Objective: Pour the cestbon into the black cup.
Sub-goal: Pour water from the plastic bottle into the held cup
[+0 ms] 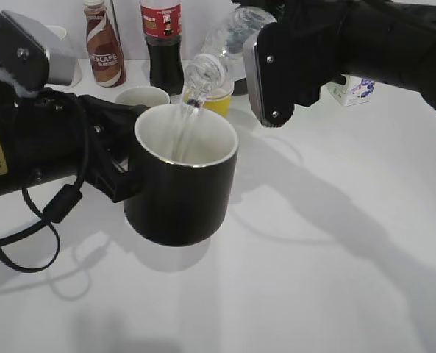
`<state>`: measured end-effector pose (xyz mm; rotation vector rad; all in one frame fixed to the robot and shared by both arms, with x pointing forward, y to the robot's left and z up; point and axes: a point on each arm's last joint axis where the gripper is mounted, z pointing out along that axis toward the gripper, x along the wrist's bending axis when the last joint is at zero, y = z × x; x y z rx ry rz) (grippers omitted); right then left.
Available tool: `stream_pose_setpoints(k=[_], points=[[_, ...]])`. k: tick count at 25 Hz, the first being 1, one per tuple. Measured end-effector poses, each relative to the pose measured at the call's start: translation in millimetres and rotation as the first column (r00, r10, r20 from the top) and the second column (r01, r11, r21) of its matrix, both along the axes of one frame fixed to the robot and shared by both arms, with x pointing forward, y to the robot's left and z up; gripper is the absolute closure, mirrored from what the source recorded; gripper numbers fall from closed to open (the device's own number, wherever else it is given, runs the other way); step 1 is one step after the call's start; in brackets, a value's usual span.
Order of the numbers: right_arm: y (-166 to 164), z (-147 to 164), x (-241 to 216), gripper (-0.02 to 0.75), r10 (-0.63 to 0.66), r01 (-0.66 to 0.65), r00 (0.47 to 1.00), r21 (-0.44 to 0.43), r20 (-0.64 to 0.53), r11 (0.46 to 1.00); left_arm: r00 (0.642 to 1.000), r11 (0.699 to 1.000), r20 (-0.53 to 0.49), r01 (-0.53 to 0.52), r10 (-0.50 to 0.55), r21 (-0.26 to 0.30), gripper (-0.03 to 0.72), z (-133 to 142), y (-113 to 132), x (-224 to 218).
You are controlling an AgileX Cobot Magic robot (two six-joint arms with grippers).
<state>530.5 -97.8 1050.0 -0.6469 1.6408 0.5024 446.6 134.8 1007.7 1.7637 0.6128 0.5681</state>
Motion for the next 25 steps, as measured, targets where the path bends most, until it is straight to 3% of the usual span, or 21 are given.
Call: stream_pose_setpoints(k=[15, 20, 25], points=[[1.8, 5.8, -0.3, 0.281, 0.013, -0.015, 0.999, 0.055, 0.03, 0.998, 1.0, 1.0, -0.002, -0.001, 0.001, 0.001, 0.655, -0.3, 0.0, 0.1], [2.4, 2.6, -1.1, 0.281, 0.006, 0.018, 0.991, 0.173, -0.136, 0.985, 1.0, 1.0, -0.001, -0.005, 0.005, -0.013, 0.655, 0.6, 0.0, 0.4], [6.6, -4.0, -7.3, 0.281, 0.074, 0.054, 0.922, 0.316, -0.38, 0.947, 0.999, 0.997, -0.007, -0.042, 0.041, -0.058, 0.655, 3.2, 2.9, 3.7]])
